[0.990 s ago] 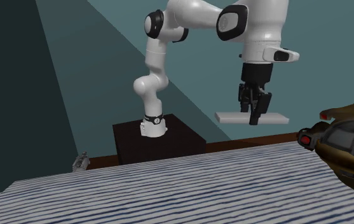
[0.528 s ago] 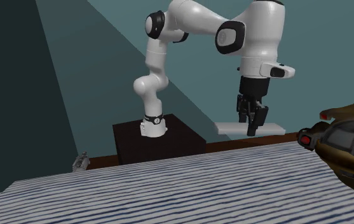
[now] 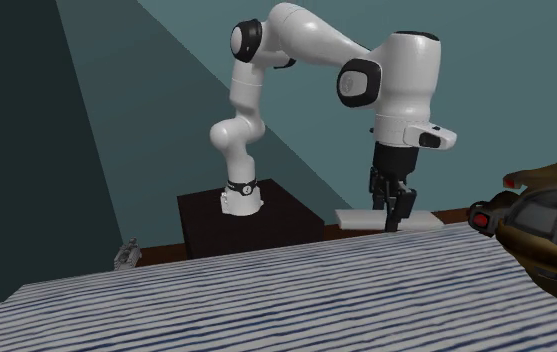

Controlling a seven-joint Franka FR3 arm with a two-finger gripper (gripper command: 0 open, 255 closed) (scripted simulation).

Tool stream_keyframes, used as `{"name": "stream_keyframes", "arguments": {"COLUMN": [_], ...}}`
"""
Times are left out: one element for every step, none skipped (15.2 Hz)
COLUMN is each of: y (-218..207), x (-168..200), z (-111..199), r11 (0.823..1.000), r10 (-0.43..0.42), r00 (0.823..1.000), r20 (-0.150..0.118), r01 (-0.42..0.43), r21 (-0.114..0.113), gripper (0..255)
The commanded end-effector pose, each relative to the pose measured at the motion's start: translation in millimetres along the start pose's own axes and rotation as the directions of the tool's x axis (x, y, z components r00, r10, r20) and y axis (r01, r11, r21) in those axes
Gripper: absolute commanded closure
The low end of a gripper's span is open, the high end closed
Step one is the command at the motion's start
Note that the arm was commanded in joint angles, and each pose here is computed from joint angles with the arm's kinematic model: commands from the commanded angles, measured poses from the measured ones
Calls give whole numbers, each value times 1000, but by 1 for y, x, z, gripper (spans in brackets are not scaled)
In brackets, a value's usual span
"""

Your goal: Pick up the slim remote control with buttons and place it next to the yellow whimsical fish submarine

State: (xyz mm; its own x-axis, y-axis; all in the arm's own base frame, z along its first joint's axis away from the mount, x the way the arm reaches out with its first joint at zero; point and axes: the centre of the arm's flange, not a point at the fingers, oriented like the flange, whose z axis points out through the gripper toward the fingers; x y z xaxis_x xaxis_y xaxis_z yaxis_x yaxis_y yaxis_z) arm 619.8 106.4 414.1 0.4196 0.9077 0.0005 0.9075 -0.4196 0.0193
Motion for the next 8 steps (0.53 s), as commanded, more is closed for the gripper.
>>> {"name": "stream_keyframes", "arguments": {"y": [1, 0, 0, 0, 0, 0, 0, 0], "x": [1, 1, 1, 1, 1, 1, 1, 1], "z": [11, 16, 21, 26, 32, 37, 42, 48], "r11": [1000, 1000, 1000, 1000, 1000, 1000, 1000, 1000], "r10": [0, 0, 0, 0, 0, 0, 0, 0], "r00": [1000, 1000, 1000, 1000, 1000, 1000, 1000, 1000], "r20": [-1, -1, -1, -1, -1, -1, -1, -1], "r01": [0, 0, 0, 0, 0, 0, 0, 0], "r21": [-1, -1, -1, -1, -1, -1, -1, -1], "gripper": [255, 255, 255, 255, 255, 255, 255, 255]}}
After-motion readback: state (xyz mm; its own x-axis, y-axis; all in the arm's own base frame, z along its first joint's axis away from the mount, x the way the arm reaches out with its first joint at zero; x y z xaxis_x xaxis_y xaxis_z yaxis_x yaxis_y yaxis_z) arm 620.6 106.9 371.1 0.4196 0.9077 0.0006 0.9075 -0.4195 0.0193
